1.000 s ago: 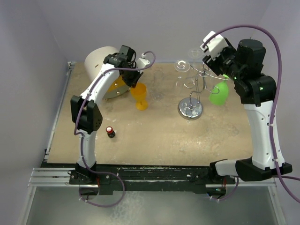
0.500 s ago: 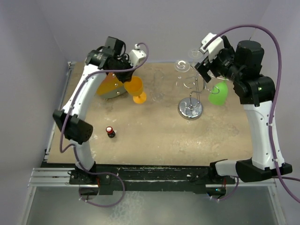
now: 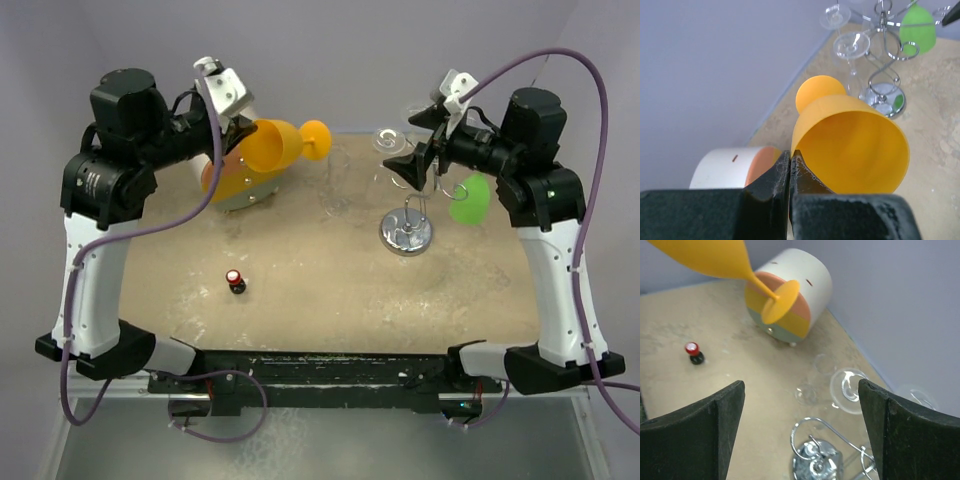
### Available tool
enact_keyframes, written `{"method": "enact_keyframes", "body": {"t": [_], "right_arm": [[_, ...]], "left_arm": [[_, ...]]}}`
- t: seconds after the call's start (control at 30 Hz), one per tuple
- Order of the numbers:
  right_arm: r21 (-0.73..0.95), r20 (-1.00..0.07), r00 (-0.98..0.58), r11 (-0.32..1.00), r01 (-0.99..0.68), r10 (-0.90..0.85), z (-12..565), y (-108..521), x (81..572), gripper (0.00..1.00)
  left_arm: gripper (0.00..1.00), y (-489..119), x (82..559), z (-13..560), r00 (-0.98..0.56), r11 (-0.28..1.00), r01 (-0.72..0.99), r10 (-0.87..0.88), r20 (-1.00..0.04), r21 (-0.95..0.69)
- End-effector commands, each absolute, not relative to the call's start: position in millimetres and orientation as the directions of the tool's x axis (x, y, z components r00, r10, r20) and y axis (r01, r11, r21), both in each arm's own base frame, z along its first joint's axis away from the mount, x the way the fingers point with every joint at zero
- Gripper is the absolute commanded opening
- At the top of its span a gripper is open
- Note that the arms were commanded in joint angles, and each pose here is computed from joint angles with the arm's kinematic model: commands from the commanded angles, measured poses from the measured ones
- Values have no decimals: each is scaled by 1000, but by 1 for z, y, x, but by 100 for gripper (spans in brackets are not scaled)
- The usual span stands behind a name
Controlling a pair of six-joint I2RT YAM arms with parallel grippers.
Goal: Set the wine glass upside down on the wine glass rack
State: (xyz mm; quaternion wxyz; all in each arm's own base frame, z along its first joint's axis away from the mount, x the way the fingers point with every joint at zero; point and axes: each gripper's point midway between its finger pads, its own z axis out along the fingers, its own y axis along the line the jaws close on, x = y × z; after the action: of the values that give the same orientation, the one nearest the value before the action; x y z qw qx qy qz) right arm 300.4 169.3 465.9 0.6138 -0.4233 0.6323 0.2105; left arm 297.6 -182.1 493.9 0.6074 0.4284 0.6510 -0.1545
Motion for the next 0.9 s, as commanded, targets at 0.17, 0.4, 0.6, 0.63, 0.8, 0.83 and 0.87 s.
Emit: {"method": "enact_keyframes", "body": {"t": [0.17, 0.4, 0.6, 0.63, 0.8, 0.83, 0.87], "right_arm": [[18, -1000, -12, 431, -902, 18, 498, 209, 304, 88], [159, -986, -118, 445, -881, 120, 505, 216, 326, 81], [194, -978, -127, 503, -842, 165, 507, 214, 348, 75], [203, -976, -130, 513, -834, 174, 507, 213, 351, 74], [225, -969, -135, 516, -827, 206, 512, 214, 357, 67], [228, -968, -136, 512, -828, 212, 513, 215, 358, 66], [231, -966, -137, 503, -833, 217, 515, 217, 357, 65]], "left_arm": [[0, -197, 297, 573, 279, 620, 721, 151, -948, 310], [0, -199, 308, 582, 219, 667, 717, 58, -974, 201], [0, -204, 309, 584, 206, 660, 732, 23, -978, 170], [0, -205, 308, 584, 204, 656, 736, 20, -979, 167], [0, -206, 308, 582, 203, 651, 741, 18, -979, 165], [0, -206, 308, 581, 203, 649, 743, 18, -979, 166], [0, -207, 308, 581, 202, 646, 746, 17, -979, 165]]}}
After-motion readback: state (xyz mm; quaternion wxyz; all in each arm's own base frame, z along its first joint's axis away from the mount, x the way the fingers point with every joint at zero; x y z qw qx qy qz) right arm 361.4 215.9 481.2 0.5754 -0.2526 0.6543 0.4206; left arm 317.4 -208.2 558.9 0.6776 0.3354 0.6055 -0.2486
